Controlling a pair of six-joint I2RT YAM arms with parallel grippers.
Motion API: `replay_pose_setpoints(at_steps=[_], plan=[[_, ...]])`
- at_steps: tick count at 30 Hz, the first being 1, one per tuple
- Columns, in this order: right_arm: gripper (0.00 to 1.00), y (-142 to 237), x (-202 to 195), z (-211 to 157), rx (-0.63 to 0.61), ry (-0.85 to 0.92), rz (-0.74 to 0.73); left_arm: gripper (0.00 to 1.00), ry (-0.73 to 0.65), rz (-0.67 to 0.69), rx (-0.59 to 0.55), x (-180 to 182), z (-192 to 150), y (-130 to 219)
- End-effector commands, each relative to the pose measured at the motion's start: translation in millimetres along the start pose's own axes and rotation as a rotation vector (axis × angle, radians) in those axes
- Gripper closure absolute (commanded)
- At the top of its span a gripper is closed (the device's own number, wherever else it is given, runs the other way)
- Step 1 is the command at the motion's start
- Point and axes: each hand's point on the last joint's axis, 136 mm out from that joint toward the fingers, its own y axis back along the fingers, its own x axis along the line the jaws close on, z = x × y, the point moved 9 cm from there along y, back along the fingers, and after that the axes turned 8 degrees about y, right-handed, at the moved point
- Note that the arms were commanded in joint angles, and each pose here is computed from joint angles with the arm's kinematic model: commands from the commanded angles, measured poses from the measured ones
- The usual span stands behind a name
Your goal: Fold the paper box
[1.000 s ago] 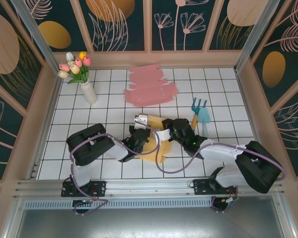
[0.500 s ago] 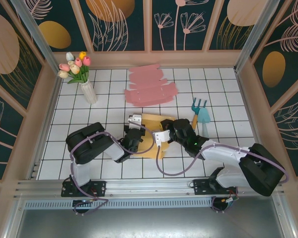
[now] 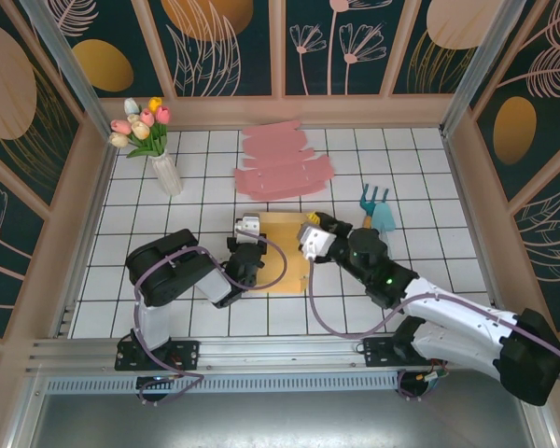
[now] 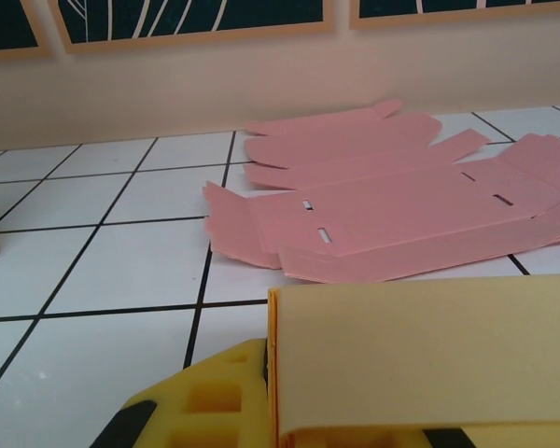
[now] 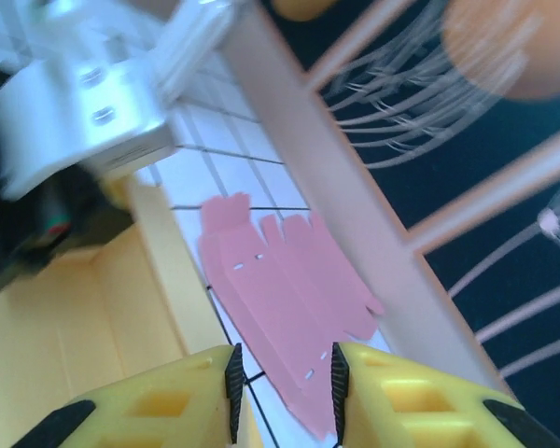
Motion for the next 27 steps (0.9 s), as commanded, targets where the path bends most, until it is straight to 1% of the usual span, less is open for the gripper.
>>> replay_pose_setpoints(at_steps=[1, 2, 3, 5, 10, 14, 18, 27], plan=[[0.63, 1, -31, 6, 0.062, -0.541, -0.224, 1.00, -0.079, 0.010, 0.001, 7, -6, 1], [0.60, -2, -34, 3, 0.108, -0.645, -0.249, 1.00, -0.086, 0.003, -0.003, 5, -6, 0], [0.60, -6, -34, 0, 0.150, -0.734, -0.247, 1.00, -0.094, 0.002, -0.004, 4, -7, -1], [0.60, -13, -30, -4, 0.206, -0.858, -0.225, 1.00, -0.107, 0.003, -0.006, 0, -8, -5], [0.54, -38, -19, -7, 0.250, -1.067, -0.175, 1.00, -0.129, -0.013, 0.005, -6, -18, -10], [0.52, -60, -13, -9, 0.274, -1.163, -0.127, 1.00, -0.156, 0.000, 0.017, -8, -23, -14], [0.52, -73, -10, -17, 0.314, -1.202, -0.135, 1.00, -0.172, 0.009, 0.025, -8, -28, -16], [0.51, -78, -1, -42, 0.359, -1.301, -0.138, 1.00, -0.177, 0.017, 0.037, -9, -32, -17]])
